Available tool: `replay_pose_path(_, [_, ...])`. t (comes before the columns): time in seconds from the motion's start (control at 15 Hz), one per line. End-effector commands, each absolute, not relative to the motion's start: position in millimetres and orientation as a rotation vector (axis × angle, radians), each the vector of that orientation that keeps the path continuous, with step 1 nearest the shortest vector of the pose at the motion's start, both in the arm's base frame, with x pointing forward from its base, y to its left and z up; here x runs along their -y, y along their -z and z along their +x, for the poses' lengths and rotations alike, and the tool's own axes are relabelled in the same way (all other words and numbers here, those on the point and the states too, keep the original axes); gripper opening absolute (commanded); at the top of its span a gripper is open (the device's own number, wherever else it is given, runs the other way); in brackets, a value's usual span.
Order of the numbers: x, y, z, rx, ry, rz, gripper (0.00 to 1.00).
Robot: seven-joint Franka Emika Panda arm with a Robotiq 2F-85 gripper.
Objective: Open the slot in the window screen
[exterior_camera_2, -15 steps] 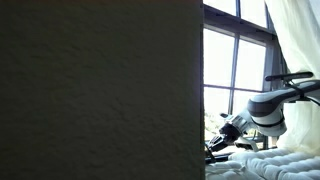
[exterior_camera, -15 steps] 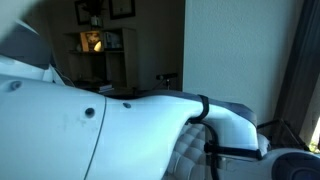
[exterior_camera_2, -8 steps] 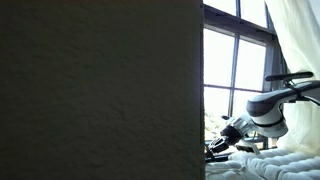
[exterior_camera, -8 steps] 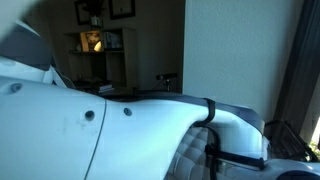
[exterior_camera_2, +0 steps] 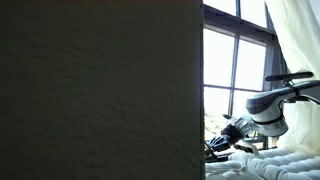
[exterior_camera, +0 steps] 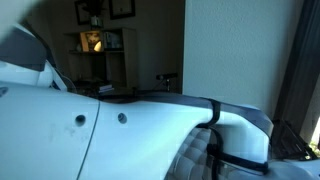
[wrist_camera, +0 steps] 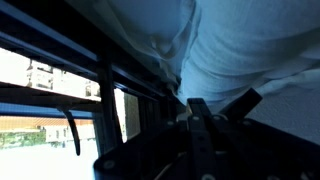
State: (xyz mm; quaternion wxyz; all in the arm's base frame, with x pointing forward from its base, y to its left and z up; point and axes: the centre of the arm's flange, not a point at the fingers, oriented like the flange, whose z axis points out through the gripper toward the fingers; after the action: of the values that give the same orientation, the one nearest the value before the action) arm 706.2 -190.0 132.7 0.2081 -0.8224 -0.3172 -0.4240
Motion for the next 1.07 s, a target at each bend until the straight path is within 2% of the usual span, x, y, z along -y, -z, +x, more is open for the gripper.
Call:
replay_pose_path(0.0, [187,-143,700,0.96,1.32,-2.186,0.0])
replay_pose_path(1.0, [184,-160,688,1.036,1.58,-2.02,0.0])
